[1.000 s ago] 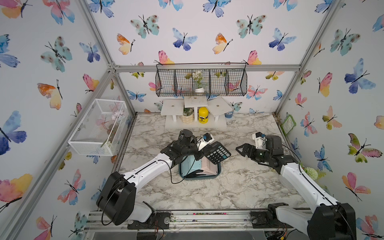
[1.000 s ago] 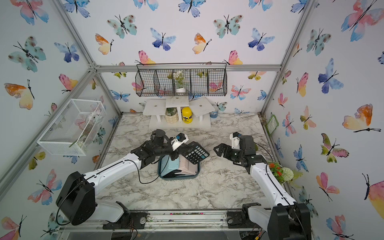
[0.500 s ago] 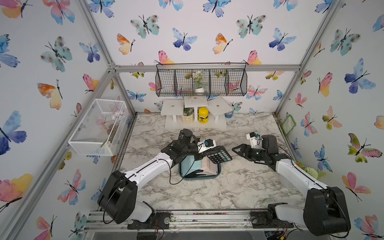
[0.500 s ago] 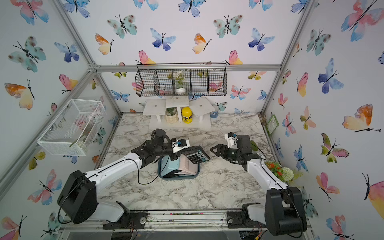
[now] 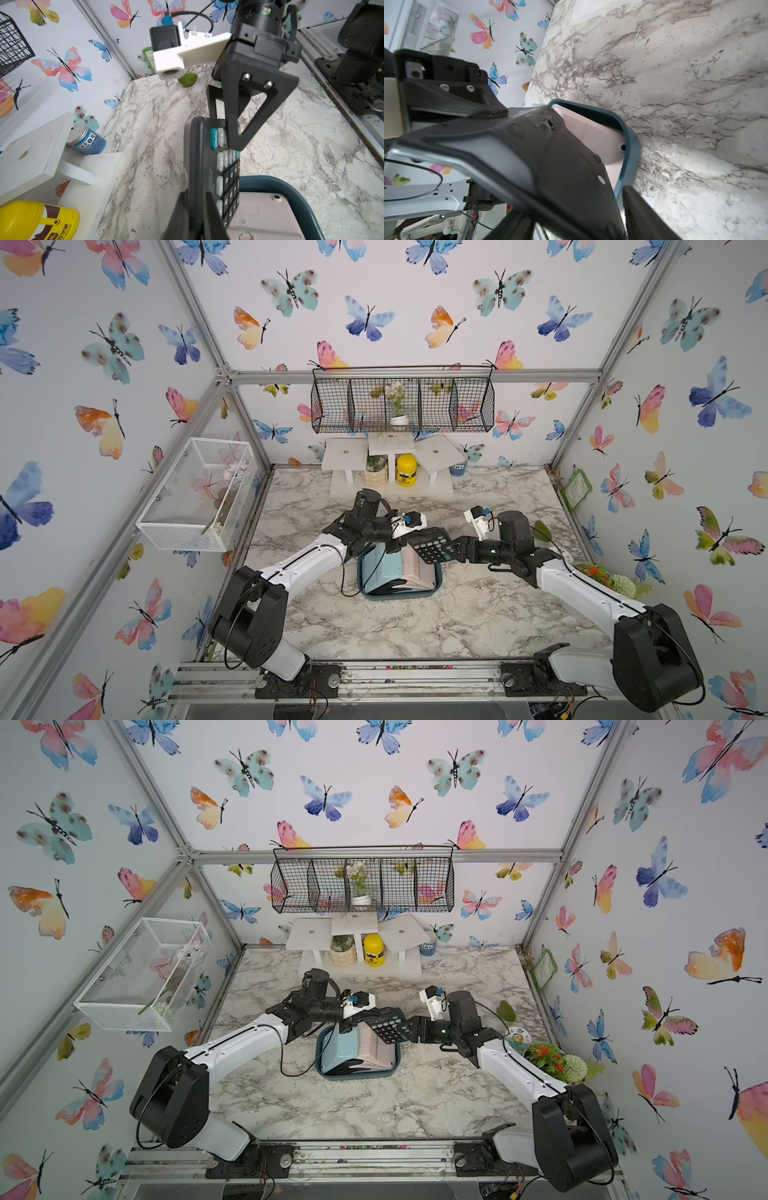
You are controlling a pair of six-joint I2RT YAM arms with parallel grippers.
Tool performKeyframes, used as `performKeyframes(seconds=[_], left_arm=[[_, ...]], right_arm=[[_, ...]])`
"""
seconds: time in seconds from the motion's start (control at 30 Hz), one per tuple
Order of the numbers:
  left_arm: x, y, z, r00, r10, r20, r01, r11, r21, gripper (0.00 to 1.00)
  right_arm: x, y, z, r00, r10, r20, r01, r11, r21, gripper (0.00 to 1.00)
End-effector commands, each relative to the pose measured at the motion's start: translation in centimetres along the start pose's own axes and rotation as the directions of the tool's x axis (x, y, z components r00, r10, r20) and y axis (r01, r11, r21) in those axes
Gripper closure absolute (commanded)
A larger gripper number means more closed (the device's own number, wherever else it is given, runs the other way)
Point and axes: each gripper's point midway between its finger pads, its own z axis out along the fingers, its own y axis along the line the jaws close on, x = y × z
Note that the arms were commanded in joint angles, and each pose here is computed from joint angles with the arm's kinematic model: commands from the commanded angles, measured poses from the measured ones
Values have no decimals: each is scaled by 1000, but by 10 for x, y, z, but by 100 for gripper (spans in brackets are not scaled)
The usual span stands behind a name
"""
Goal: Put the calculator in the storage box
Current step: Place the calculator in the storage box.
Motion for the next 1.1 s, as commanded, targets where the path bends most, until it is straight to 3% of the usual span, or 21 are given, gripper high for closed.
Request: performKeyframes(seconds=[0.0,0.07,0.2,0.3,0.6,1.07], left_arm=[[-16,5,1,998,7,59,-8,1000,12,100],[-16,5,1,998,-4,60,3,1000,16,99],[-16,3,-1,997,-29,70,27,999,31,70],[-15,2,-3,996,-38,76,35,999,36,64],[-30,1,-18,991,-43,124,39,999,34,61],[-47,1,-34,972,-120,202,112,992,50,60]], right_arm=[[-7,3,3,994,-102,33,100,993,66,33],[-6,4,4,991,-131,35,128,988,84,34],[-3,5,8,982,-184,32,179,977,114,37],[0,6,15,973,-231,16,226,961,157,44],[8,10,14,942,-336,15,320,908,269,46],[40,8,29,923,-379,-66,381,880,283,60]])
